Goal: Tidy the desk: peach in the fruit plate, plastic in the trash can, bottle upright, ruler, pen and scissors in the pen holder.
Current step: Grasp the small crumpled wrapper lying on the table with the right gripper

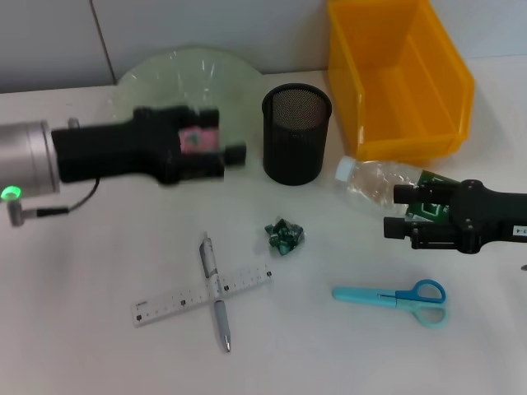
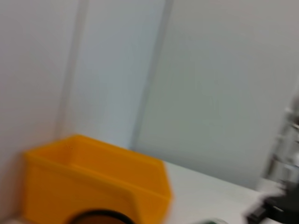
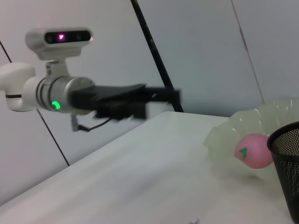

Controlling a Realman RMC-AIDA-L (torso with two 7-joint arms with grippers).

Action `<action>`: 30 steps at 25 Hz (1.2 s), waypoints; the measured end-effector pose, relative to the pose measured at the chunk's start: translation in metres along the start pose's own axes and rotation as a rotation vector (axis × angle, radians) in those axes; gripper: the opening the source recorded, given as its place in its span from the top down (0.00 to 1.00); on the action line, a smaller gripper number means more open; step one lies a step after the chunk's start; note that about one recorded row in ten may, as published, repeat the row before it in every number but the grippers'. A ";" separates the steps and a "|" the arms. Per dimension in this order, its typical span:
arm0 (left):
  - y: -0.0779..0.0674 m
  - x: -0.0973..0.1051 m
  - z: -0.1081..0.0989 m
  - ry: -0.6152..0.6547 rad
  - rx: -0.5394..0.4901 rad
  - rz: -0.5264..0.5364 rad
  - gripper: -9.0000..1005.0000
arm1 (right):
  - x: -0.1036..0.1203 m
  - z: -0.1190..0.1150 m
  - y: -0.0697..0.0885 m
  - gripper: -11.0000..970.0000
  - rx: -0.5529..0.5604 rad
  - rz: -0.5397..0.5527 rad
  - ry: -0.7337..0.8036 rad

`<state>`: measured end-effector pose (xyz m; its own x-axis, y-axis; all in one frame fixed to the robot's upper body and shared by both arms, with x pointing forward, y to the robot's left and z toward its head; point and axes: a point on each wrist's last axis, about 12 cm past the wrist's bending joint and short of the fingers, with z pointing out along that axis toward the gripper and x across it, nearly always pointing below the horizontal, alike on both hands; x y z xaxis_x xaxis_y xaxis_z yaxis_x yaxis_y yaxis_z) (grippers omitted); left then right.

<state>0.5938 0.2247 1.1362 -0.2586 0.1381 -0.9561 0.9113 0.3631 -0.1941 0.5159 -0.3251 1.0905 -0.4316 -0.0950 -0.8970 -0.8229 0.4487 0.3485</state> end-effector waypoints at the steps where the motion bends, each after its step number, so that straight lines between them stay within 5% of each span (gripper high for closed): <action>1: -0.009 0.005 -0.005 0.057 0.088 -0.010 0.20 | -0.001 -0.001 -0.001 0.20 0.000 -0.003 0.003; 15: -0.027 0.043 -0.023 0.196 0.170 -0.007 0.20 | -0.014 -0.001 -0.003 0.20 -0.039 0.013 0.077; 22: -0.030 0.052 -0.028 0.193 0.162 0.006 0.20 | -0.064 0.017 -0.004 0.20 -0.103 0.000 0.232; 24: -0.031 0.055 -0.029 0.191 0.154 0.002 0.20 | -0.093 0.033 -0.001 0.20 -0.135 -0.044 0.341; 30: -0.031 0.057 -0.031 0.180 0.143 -0.001 0.20 | -0.128 0.066 0.003 0.20 -0.132 -0.146 0.506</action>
<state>0.5409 0.2503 1.0943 -0.3009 0.3047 -0.9037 0.9438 0.2311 -0.2364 0.5935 -0.2535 1.1887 -0.4068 -0.5784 -0.7071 -0.9128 0.2868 0.2906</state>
